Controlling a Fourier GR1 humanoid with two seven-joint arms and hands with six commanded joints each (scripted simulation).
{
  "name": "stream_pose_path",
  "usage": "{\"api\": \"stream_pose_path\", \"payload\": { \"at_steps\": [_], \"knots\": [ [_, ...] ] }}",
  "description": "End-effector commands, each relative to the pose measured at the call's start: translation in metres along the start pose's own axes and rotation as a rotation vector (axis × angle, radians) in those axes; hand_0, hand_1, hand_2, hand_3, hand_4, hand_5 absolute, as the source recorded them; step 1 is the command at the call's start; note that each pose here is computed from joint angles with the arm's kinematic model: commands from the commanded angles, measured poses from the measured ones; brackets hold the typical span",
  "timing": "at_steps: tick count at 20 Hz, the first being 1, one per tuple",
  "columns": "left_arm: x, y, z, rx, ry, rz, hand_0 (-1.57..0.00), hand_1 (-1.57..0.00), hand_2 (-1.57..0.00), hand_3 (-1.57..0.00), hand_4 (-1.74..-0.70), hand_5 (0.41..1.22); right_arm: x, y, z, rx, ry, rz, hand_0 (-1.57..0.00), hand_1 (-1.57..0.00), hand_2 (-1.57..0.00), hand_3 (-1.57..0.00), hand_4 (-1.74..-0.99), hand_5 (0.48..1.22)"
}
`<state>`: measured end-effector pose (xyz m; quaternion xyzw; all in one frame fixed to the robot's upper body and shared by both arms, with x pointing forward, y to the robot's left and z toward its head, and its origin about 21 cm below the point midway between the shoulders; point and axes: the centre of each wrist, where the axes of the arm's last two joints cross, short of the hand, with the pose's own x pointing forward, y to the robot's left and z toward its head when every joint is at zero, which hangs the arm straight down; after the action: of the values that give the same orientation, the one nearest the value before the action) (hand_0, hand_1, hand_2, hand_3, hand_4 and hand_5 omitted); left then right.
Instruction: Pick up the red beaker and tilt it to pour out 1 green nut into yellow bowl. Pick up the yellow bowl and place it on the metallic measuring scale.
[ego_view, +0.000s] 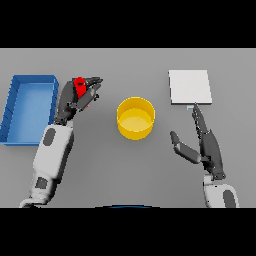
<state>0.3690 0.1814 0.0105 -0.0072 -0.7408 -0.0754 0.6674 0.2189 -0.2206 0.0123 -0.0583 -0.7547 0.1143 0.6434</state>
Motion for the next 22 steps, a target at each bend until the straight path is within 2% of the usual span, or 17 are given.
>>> {"api": "stream_pose_path", "payload": {
  "at_steps": [1, 9, 15, 18, 22],
  "knots": [
    [0.005, 0.000, 0.000, -0.014, -0.012, -0.020, -1.55, -1.55, -1.55, -1.54, -1.71, 1.132, -0.001, -0.001, 0.002, -0.001, -0.002, 0.002, 0.00, 0.00, 0.00, 0.00, -1.227, 0.647],
    [0.022, 0.009, -0.009, -0.089, -0.018, -0.211, -1.56, -1.56, -1.56, -1.56, -1.73, 1.138, 0.000, -0.006, -0.003, -0.013, -0.030, 0.046, 0.00, 0.00, 0.00, 0.00, -1.213, 0.662],
    [0.052, 0.007, -0.018, -0.241, -0.025, -0.595, -1.57, -1.57, -1.57, -1.57, -1.74, 1.125, 0.003, -0.005, -0.002, -0.005, -0.005, 0.051, 0.00, 0.00, 0.00, 0.00, -1.186, 0.660],
    [0.074, -0.011, -0.029, -0.322, -0.043, -0.778, -1.57, -1.57, -1.57, -1.57, -1.74, 1.134, 0.001, -0.004, -0.001, 0.010, 0.008, 0.050, 0.00, 0.00, 0.00, 0.00, -1.178, 0.667],
    [0.083, -0.034, -0.035, -0.409, -0.065, -1.071, -1.57, -1.57, -1.57, -1.57, -1.74, 1.174, 0.003, 0.001, 0.003, 0.016, -0.004, 0.034, 0.00, 0.00, 0.00, 0.00, -1.183, 0.671]
  ]
}}
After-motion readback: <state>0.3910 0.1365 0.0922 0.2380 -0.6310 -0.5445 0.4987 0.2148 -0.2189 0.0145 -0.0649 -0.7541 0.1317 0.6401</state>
